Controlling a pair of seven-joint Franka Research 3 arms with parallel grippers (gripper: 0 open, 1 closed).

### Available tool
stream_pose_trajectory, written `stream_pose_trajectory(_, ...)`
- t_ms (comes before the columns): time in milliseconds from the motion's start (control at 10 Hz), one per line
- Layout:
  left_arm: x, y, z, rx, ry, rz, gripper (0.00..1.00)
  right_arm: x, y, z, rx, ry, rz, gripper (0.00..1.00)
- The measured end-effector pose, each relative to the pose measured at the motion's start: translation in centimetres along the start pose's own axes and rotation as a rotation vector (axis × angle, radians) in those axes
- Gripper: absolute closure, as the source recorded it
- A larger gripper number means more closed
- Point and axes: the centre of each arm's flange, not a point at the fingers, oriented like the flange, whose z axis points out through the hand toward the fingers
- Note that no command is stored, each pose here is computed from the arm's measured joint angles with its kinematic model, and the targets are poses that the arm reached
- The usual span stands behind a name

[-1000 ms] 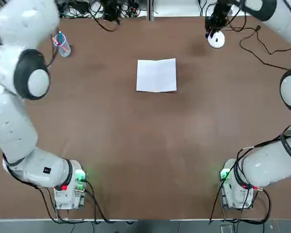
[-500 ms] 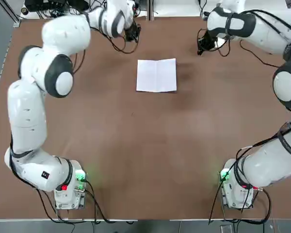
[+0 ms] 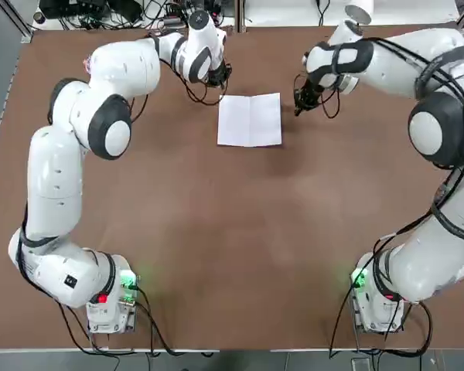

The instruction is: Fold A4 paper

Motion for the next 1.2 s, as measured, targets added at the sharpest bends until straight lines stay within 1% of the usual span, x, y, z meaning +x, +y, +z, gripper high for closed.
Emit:
stream_pose_trajectory(100, -0.8, -0.3, 1.8, 0.025, -0.009, 0.017, 0.99, -0.1, 0.0, 1.3, 0.002, -0.001, 0.010, 0.99)
stream_pose_trajectory(300, -2.2, -0.7, 4.5, 0.053, -0.029, 0.034, 0.99, -0.3, 0.0, 3.6, 0.007, 0.011, 0.030, 0.99)
stream_pose_trajectory(500, -2.2, -0.6, 4.5, 0.054, -0.027, 0.036, 0.99, -0.8, -0.6, 5.7, 0.024, 0.013, 0.050, 0.99)
stream_pose_trajectory(600, -2.3, -0.6, 4.5, 0.056, -0.023, 0.043, 0.99, -0.9, -1.0, 6.0, 0.030, 0.010, 0.050, 0.99)
stream_pose_trajectory(1200, -2.4, -0.5, 4.5, 0.062, -0.014, 0.064, 0.99, -0.5, -2.1, 5.5, 0.048, 0.023, 0.040, 0.99)
